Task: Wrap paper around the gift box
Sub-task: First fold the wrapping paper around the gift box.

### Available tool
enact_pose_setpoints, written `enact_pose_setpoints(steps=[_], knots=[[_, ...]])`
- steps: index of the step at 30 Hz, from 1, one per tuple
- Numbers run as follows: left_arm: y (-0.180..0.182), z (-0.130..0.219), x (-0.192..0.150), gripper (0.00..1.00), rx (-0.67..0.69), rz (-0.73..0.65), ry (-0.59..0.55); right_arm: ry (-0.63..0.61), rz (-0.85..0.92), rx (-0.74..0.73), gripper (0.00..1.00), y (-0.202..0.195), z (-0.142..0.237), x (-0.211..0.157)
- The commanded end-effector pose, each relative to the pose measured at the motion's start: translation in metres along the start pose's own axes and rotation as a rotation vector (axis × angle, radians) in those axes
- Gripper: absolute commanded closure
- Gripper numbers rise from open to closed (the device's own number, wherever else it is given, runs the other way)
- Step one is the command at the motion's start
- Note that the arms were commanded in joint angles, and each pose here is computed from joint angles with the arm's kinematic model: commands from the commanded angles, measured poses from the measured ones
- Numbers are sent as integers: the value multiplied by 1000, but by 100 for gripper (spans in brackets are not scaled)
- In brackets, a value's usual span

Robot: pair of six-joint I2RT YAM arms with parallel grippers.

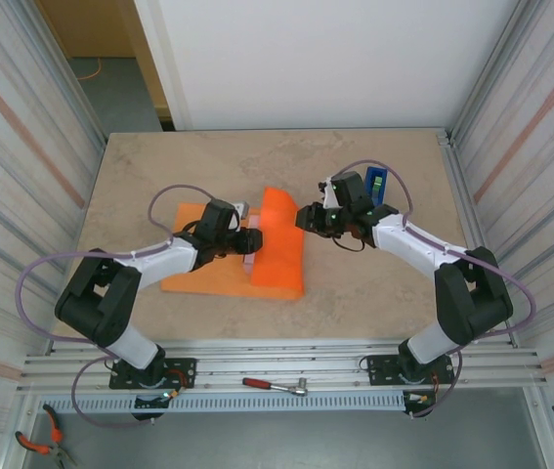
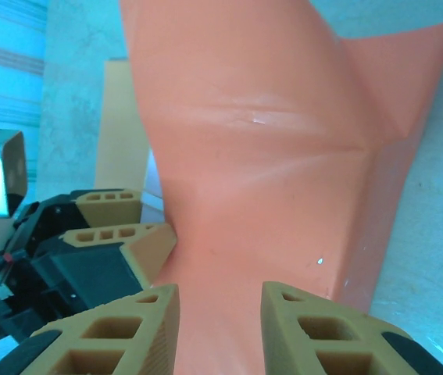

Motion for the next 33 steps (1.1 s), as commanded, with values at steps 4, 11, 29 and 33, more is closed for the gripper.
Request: enact_pose_setpoints(steps=[4,11,29,33], knots=[[15,-3,-38,61,50,70,107,98,34,-9,70,1,-17,-28],[4,4,-35,48,12,109,95,187,44,-53,77,-15,-45,-45],[-13,25,32,13,-26,106,42,256,76,-98,81,-31,-54,-62],[-13,12,29,12,2,84,70,256,77,-100,81,-32,-55,-63]])
Point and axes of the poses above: each hand's point on the last joint's axis, 136 mm out from that joint toward the fingers, its own z axis back along the fingers, its own y axis along the line the jaws close on, x = y × z, the point moved 2 cm from there along z, back along the fingers, and after that the axes turned 9 degrees about z, right-handed, at the moved point
